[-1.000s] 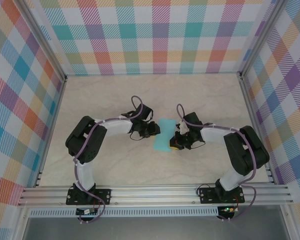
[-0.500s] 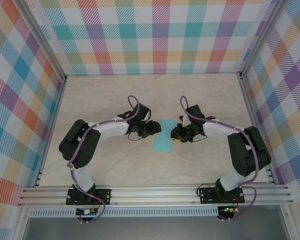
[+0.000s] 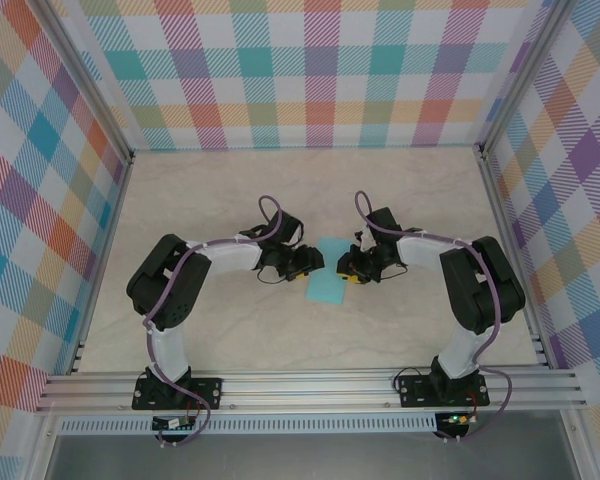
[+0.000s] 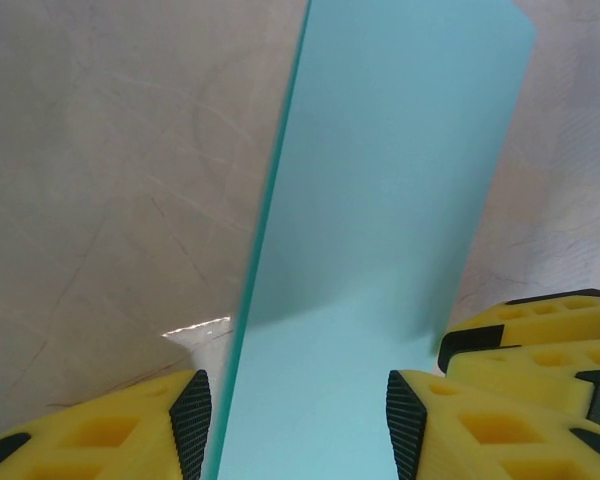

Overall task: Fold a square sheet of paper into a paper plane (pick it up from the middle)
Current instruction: Fold the square sheet of paper in half at the center of the table.

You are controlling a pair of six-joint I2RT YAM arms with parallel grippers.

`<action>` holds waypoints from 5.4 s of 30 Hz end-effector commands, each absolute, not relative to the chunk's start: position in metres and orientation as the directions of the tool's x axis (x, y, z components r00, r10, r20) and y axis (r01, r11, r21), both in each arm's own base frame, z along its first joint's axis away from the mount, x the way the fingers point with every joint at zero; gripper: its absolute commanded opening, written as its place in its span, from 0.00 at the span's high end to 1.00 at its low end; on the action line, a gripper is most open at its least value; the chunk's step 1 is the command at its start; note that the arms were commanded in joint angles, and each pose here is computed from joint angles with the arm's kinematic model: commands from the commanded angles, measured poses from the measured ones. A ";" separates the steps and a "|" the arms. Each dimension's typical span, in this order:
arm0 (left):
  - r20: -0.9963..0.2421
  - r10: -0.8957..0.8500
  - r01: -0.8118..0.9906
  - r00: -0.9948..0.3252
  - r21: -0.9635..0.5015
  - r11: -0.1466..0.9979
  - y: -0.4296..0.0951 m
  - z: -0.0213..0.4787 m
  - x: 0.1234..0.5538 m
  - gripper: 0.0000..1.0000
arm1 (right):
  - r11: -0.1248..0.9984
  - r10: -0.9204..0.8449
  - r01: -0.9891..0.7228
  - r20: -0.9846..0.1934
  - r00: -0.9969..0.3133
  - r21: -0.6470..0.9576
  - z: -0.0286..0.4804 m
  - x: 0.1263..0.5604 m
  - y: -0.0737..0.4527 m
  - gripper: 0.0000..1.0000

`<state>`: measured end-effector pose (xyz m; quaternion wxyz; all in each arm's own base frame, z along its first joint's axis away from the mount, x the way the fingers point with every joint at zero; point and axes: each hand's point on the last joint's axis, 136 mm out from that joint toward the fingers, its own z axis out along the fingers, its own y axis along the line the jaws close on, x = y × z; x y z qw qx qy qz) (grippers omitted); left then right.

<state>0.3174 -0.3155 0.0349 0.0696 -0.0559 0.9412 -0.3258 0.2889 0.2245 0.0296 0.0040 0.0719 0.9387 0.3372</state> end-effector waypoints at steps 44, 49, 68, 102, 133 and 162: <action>-0.056 -0.084 -0.028 -0.995 -0.648 0.761 -0.332 0.036 0.313 0.46 | 0.740 0.177 0.185 0.078 -0.981 0.647 0.018 0.283 0.214 0.75; -0.066 -0.089 -0.026 -0.994 -0.645 0.764 -0.330 0.038 0.313 0.45 | 0.739 0.178 0.187 0.080 -0.981 0.647 0.017 0.282 0.213 0.75; -0.074 -0.076 -0.012 -0.994 -0.635 0.772 -0.330 0.042 0.315 0.40 | 0.708 0.186 0.188 0.076 -0.980 0.681 0.024 0.283 0.214 0.76; -0.141 -0.095 0.006 -0.985 -0.587 0.809 -0.313 0.064 0.310 0.41 | 0.682 0.193 0.196 0.085 -0.978 0.705 0.024 0.285 0.212 0.76; -0.035 -0.039 -0.006 -0.999 -0.671 0.742 -0.342 0.044 0.296 0.42 | 0.719 0.199 0.218 0.105 -0.974 0.660 0.012 0.281 0.205 0.79; -0.029 -0.089 -0.042 -0.996 -0.712 0.701 -0.346 0.051 0.325 0.74 | 0.847 -0.018 -0.206 -0.362 -0.932 0.490 0.081 0.255 0.223 0.49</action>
